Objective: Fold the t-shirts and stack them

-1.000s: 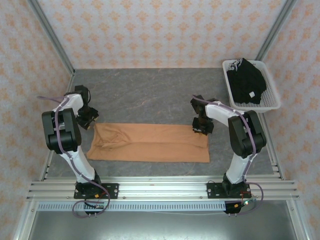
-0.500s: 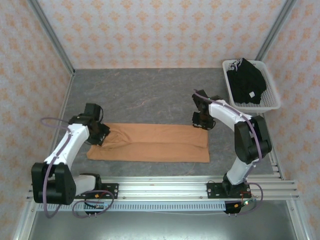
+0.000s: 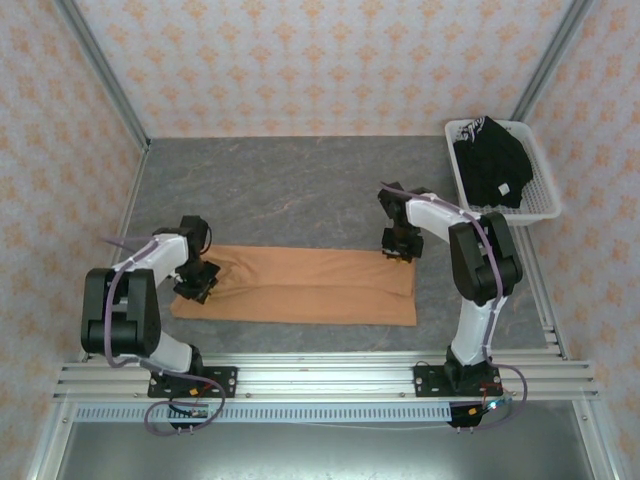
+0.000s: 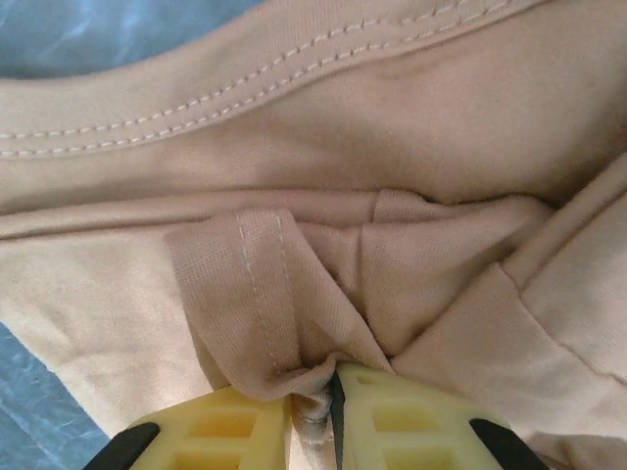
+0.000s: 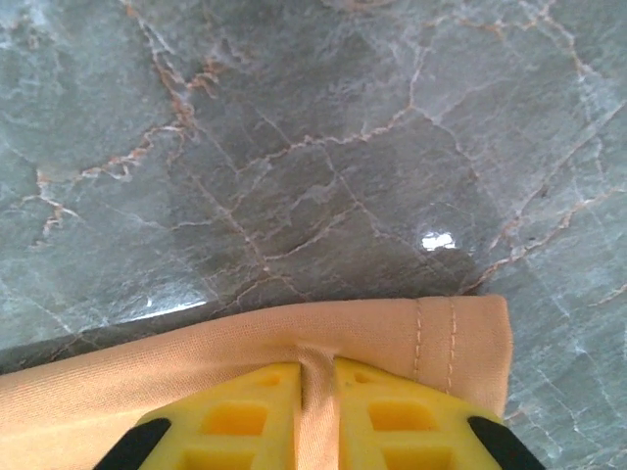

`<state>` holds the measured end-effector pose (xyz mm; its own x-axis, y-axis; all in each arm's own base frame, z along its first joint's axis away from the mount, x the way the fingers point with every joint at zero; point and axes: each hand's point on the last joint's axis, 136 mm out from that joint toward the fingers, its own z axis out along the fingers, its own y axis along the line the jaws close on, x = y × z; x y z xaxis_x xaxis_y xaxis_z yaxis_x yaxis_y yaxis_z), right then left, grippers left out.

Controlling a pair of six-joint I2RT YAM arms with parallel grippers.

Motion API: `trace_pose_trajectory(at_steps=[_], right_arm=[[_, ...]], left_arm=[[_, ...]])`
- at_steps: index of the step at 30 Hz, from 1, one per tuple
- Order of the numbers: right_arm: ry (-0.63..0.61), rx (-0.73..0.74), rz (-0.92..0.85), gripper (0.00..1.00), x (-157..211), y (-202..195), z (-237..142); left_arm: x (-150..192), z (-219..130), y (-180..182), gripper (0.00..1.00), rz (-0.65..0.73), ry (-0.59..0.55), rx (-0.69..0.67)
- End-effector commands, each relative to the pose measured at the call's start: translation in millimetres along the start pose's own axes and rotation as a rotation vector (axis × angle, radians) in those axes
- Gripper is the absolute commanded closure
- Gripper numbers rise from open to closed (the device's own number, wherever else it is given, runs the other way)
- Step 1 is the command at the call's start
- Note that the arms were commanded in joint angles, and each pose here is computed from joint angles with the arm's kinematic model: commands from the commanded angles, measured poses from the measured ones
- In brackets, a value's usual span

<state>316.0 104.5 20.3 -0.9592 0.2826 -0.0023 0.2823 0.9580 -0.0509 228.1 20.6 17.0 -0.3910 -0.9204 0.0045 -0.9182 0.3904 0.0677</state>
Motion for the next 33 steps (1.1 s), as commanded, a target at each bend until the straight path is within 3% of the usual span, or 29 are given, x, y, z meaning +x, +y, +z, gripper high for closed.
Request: trace_pose_trajectory(at_steps=[1,5,11,18,21,24,27,31,33], right_arm=[[0.036,0.122,0.048,0.85,6.5,-27.4,4.6],[0.067,0.114,0.077,0.86,19.7,-30.3,1.7],[0.127,0.089,0.082,0.86,78.7,-21.9,3.0],[0.160,-0.009,0.124,0.86,141.1,25.4,13.7],[0.172,-0.126,0.198,0.86,147.7,58.4,16.6],[0.152,-0.176,0.238,0.85,139.2,76.0,9.0],[0.097,-0.181,0.267,0.82,126.2,74.5,-4.7],[0.027,-0.211,0.333,0.74,115.3,60.0,-30.6],[-0.016,-0.223,0.346,0.68,108.2,49.1,-47.2]], left_arm=[[-29.9,4.2,-30.9,0.81,0.045,-0.075,0.005],[-47.6,-2.2,-101.5,0.81,0.121,-0.073,0.068],[-51.7,-6.9,-244.0,0.81,0.242,-0.073,0.205],[-17.0,-23.5,-413.8,0.79,0.316,-0.072,0.555],[-4.2,-35.0,-464.9,0.69,0.288,-0.057,0.761],[-10.6,-69.5,-488.5,0.55,0.268,-0.114,0.904],[-22.8,-121.3,-487.3,0.42,0.283,-0.200,0.968],[-30.5,-192.2,-453.9,0.34,0.347,-0.307,0.939],[-25.7,-210.0,-430.2,0.34,0.378,-0.310,0.894]])
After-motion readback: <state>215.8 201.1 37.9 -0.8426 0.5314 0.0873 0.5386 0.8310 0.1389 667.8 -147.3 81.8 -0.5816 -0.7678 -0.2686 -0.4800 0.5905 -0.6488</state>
